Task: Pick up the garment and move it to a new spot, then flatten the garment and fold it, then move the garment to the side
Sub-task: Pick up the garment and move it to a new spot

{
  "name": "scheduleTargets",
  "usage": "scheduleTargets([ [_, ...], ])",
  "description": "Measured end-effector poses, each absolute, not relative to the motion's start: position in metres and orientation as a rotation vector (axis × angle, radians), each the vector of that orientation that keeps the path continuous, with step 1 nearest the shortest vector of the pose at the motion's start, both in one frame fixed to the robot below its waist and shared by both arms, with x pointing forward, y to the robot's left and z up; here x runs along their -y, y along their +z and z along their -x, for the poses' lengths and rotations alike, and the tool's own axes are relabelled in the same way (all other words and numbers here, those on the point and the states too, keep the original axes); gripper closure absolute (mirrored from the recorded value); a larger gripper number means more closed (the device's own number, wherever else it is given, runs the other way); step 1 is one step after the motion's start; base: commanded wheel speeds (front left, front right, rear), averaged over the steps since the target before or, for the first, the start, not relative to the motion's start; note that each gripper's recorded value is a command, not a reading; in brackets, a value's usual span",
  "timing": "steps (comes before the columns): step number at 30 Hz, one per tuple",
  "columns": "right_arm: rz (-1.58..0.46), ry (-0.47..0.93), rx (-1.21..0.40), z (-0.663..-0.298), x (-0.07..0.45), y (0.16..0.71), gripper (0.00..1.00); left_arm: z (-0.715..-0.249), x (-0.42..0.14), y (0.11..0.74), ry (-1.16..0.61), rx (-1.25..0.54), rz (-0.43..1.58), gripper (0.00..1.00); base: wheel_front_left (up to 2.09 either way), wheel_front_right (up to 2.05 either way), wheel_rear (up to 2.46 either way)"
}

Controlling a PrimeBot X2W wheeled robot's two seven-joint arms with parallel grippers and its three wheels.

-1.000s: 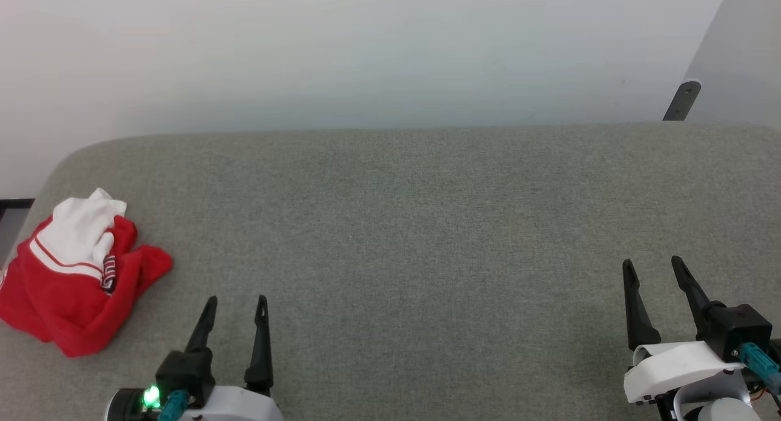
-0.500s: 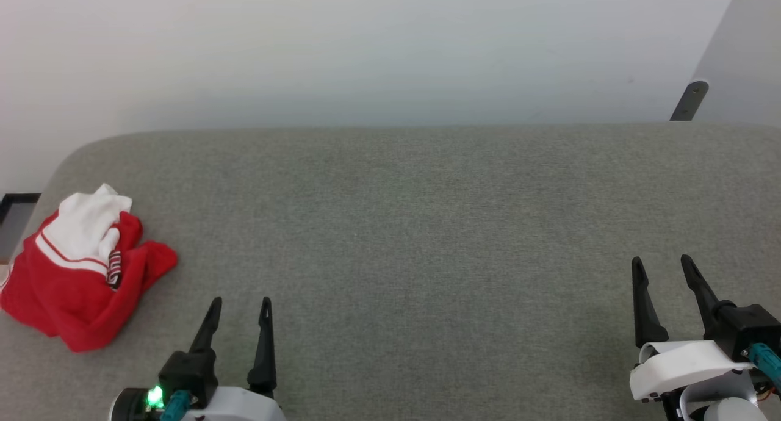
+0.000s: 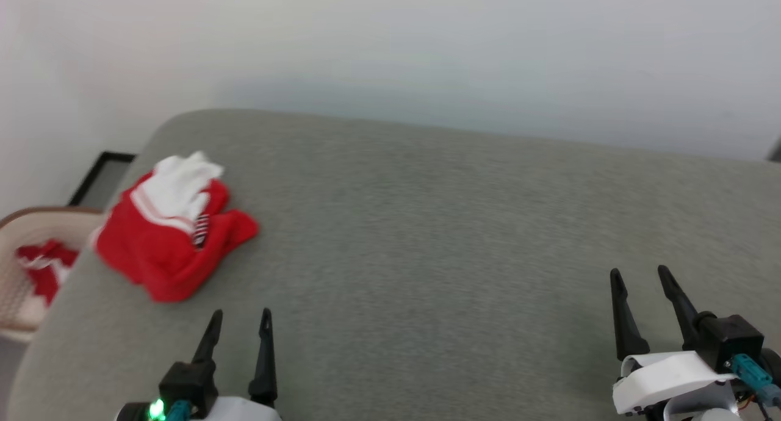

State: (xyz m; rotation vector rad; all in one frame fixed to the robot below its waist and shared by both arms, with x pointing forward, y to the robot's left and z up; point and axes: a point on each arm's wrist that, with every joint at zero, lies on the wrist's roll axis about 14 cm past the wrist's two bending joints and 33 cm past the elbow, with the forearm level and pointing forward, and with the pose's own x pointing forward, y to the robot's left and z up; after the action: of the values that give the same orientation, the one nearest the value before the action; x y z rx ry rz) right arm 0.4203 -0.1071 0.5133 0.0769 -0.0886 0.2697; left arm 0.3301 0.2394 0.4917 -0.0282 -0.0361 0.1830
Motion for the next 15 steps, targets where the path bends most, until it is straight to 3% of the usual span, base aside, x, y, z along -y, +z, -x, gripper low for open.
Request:
scheduleTargets([
  [7, -0.094, 0.442, 0.067, -0.423, 0.043, 0.509, 0.0, -0.277, -0.282, 0.483, 0.361, 0.019, 0.054, 0.0, 0.0, 0.0, 0.0],
  [15, -0.1, 0.756, 0.078, -0.411, -0.07, 0.523, 0.0, -0.205, -0.334, 0.489, 0.647, 0.061, 0.101, 0.0, 0.0, 0.0, 0.0],
])
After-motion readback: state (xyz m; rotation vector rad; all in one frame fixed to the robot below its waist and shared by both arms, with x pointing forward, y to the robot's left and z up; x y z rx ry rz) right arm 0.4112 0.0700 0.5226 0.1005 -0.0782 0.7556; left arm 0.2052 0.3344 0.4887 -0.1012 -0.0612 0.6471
